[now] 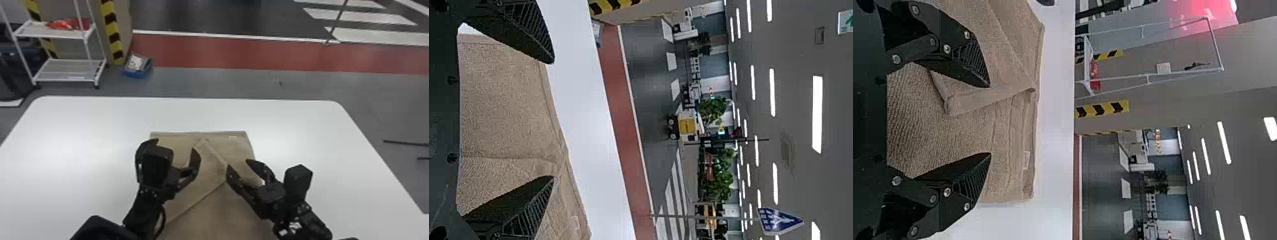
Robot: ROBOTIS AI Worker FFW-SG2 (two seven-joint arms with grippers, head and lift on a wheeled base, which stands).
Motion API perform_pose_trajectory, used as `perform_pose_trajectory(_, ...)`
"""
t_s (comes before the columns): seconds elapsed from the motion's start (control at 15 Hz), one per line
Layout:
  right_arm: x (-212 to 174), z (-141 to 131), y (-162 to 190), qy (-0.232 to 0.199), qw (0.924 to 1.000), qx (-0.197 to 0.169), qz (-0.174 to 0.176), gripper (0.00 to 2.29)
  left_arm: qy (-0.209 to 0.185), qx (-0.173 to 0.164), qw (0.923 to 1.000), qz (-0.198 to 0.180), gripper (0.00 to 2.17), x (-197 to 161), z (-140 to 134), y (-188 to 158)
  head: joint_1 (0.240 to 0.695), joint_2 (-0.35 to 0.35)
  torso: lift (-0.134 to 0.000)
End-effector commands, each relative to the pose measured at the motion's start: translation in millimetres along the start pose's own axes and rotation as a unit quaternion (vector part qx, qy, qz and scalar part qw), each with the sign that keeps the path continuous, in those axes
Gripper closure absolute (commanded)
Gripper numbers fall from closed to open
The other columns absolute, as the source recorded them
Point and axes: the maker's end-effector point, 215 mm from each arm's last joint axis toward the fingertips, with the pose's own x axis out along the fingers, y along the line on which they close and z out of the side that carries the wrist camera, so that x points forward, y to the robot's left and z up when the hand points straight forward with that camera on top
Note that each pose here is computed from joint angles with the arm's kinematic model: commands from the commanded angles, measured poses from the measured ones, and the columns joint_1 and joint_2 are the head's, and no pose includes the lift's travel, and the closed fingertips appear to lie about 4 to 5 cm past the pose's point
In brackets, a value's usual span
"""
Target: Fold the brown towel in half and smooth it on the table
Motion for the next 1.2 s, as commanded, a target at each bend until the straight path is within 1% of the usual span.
perform_pose_trajectory(0.0,10.6,-8.9,15.1,0.017,0.9996,-0.005,0.023,0.47,-0.003,-0.004,1.0000,0.000,0.04,0.5,-1.8,1.2,0.695,-0.104,-0.120)
perform_pose_trajectory(0.2,15.0,-23.5,26.0,0.043,0.9983,-0.010,0.039,0.47,0.000,-0.004,1.0000,0.000,0.04,0.9,-4.5,2.7,0.695,-0.073,-0.120)
perform_pose_trajectory(0.33,15.5,-34.4,28.0,0.062,0.9972,-0.019,0.038,0.47,0.002,-0.011,0.9999,-0.002,0.04,1.2,-6.0,3.3,0.695,-0.059,-0.120)
perform_pose_trajectory(0.8,16.4,-31.1,26.8,0.057,0.9978,-0.020,0.028,0.48,0.006,-0.013,0.9999,-0.006,0.04,2.9,-10.5,0.9,0.695,-0.056,-0.120)
perform_pose_trajectory(0.87,16.5,-31.3,27.7,0.057,0.9977,-0.020,0.029,0.62,0.005,-0.012,0.9999,-0.006,0.04,2.8,-10.4,0.1,0.695,-0.056,-0.120)
perform_pose_trajectory(0.93,16.7,-32.2,27.5,0.059,0.9976,-0.019,0.029,0.68,0.005,-0.012,0.9999,-0.006,0.04,2.8,-10.4,0.1,0.695,-0.057,-0.120)
perform_pose_trajectory(1.13,17.5,-25.7,28.4,0.052,0.9981,-0.018,0.029,0.67,0.006,-0.012,0.9999,-0.006,0.04,2.8,-10.8,1.4,0.695,-0.057,-0.120)
